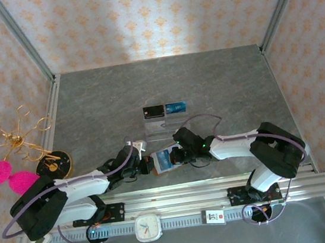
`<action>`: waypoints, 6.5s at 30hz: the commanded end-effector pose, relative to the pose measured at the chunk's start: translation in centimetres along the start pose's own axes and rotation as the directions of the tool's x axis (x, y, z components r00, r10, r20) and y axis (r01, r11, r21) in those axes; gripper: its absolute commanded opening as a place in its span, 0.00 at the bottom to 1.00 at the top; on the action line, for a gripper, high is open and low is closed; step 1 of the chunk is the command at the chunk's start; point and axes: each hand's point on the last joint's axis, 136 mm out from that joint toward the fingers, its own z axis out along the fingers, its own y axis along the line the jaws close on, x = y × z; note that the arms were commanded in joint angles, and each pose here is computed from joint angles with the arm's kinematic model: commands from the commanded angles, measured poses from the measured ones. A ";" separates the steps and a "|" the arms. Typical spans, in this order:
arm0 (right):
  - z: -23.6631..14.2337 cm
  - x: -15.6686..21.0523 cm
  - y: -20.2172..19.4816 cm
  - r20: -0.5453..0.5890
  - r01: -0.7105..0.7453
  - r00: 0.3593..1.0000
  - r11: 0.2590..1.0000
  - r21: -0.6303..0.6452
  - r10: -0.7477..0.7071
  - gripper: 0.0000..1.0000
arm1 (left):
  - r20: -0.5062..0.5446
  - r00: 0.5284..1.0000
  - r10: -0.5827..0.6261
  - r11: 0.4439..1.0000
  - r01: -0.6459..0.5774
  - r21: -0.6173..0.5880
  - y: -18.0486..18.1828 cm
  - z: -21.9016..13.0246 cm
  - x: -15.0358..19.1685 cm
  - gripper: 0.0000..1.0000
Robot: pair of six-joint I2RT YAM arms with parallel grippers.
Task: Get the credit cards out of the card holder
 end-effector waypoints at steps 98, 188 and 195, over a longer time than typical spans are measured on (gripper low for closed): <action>-1.8 0.9 -1.4 -0.128 0.065 0.989 0.996 -0.053 -0.071 0.00 | -0.055 0.998 0.019 0.999 -0.021 -0.037 0.7 1.6 1.0 0.00; -18.8 -14.2 8.2 0.438 0.440 0.815 0.897 -0.042 -0.379 0.00 | 0.305 0.952 0.030 0.996 -0.053 0.068 -5.7 -4.8 -9.8 0.62; -20.8 -19.4 11.8 0.479 0.736 0.561 0.672 0.085 -0.675 0.00 | 0.389 0.920 0.054 0.998 -0.064 0.014 -5.4 -8.2 -11.2 0.99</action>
